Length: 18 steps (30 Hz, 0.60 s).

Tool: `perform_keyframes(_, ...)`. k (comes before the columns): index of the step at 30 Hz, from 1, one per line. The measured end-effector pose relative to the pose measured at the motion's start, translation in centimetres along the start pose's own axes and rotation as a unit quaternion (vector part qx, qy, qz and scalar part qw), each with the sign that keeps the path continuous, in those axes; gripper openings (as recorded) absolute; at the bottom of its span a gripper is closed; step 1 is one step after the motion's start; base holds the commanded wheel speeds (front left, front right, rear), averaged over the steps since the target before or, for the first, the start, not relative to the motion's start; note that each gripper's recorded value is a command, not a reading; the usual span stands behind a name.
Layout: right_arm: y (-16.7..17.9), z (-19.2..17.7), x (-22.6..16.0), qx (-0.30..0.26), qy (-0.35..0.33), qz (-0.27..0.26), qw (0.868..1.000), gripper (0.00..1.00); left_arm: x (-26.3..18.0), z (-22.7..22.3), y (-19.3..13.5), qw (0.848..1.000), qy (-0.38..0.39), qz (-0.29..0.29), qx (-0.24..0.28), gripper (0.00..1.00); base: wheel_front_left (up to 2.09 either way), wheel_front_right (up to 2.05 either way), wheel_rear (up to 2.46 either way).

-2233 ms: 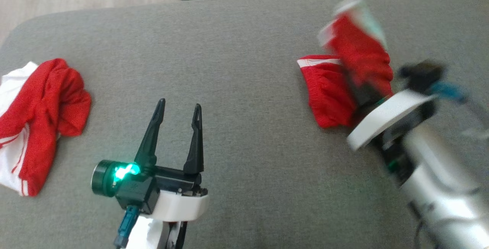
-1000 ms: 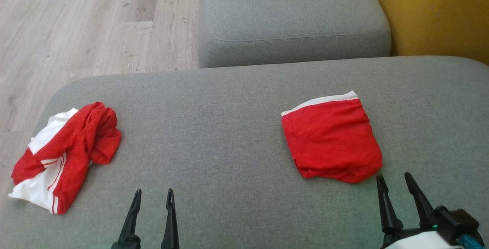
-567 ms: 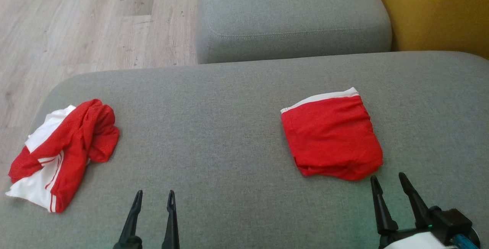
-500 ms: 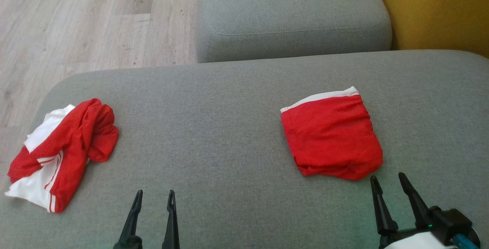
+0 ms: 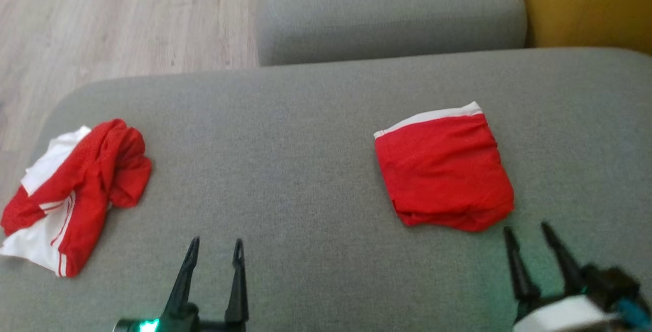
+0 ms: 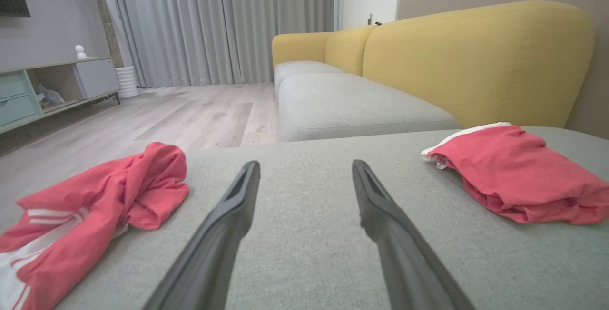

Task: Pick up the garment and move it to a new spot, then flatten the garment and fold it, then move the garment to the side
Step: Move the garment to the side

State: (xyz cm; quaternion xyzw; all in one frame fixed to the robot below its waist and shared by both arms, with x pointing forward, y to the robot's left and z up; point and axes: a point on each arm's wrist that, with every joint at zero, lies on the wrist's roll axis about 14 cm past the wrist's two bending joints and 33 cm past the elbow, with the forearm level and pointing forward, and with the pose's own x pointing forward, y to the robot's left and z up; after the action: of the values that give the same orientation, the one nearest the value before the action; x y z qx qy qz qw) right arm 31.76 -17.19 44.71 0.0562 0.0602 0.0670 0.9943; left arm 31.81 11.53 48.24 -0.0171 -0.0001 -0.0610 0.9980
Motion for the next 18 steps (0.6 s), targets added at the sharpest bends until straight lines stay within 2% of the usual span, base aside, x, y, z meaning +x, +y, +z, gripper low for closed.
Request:
perform_keyframes(6,-2.5,2.6,5.0,-0.061,-0.015,0.008,0.998,1.00,2.0,0.7,-0.3,1.000,-0.011,-0.008,0.006,1.00,0.00,0.00,0.00)
perform_keyframes(9,-3.8,1.5,7.6,-0.086,0.026,0.009,0.996,1.00,2.8,0.1,-0.4,1.000,-0.001,-0.010,0.006,1.00,0.00,0.00,0.00)
perform_keyframes(13,-4.2,-0.5,10.6,-0.053,0.092,0.010,0.994,1.00,4.0,-0.3,-0.6,1.000,0.004,-0.014,0.005,1.00,0.00,0.00,0.00)
perform_keyframes(18,-5.9,-2.4,12.9,-0.051,0.162,0.009,0.985,1.00,5.1,-0.8,-0.8,1.000,0.011,-0.013,-0.001,1.00,0.00,0.00,0.00)
